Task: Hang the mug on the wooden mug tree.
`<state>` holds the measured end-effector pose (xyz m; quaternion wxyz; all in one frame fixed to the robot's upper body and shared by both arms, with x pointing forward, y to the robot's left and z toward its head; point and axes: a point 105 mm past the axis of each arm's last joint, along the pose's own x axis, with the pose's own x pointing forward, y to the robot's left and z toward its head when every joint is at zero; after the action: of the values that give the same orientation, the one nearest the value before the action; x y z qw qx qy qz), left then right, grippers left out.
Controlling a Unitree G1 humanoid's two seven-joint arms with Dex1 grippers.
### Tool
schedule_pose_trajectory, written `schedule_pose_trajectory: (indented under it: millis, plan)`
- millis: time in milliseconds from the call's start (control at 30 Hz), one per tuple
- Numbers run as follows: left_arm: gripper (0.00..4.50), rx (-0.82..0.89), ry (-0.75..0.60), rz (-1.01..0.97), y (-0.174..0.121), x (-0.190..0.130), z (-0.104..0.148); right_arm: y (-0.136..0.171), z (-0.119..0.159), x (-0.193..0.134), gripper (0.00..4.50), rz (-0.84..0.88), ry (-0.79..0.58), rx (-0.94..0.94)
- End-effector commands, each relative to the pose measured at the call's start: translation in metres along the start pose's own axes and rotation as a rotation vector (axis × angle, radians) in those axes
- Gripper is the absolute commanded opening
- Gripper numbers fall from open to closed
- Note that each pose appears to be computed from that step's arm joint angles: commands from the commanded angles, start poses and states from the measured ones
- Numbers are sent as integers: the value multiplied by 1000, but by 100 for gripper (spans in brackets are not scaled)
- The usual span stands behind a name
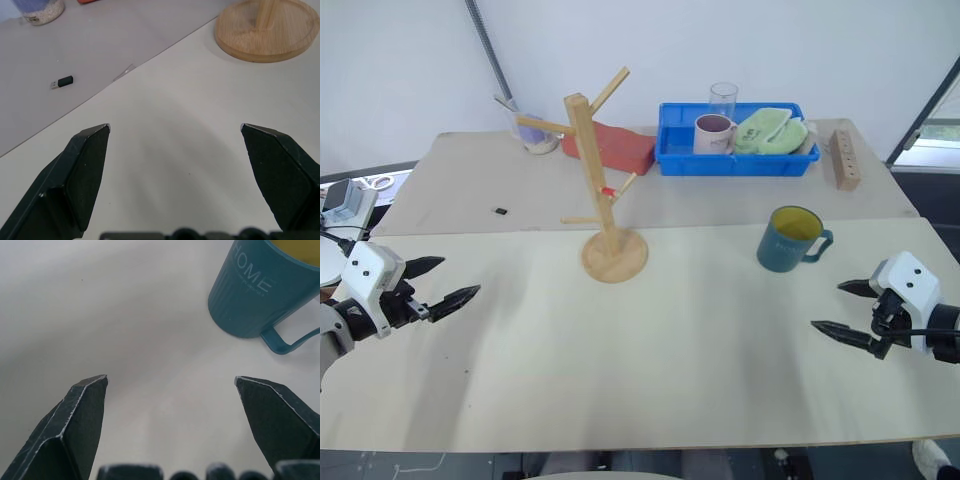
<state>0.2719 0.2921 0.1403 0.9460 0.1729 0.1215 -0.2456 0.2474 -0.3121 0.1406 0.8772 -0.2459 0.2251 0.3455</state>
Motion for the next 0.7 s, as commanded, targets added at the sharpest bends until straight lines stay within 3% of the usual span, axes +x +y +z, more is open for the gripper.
schedule_pose_trajectory:
  millis: [33,133,533,700]
  plan:
    - [450,-2,-14,-2,3,-3,11,-5,11,-4,449,-29,-26,-40]
    - [450,-23,25,3,6,-2,7,-4,12,-3,449,-44,-42,-33]
    - [450,18,-46,-81,1,-7,12,2,11,2,449,-78,-55,-21]
    - [450,54,-140,-216,-22,6,39,1,14,0,449,-137,-84,-24]
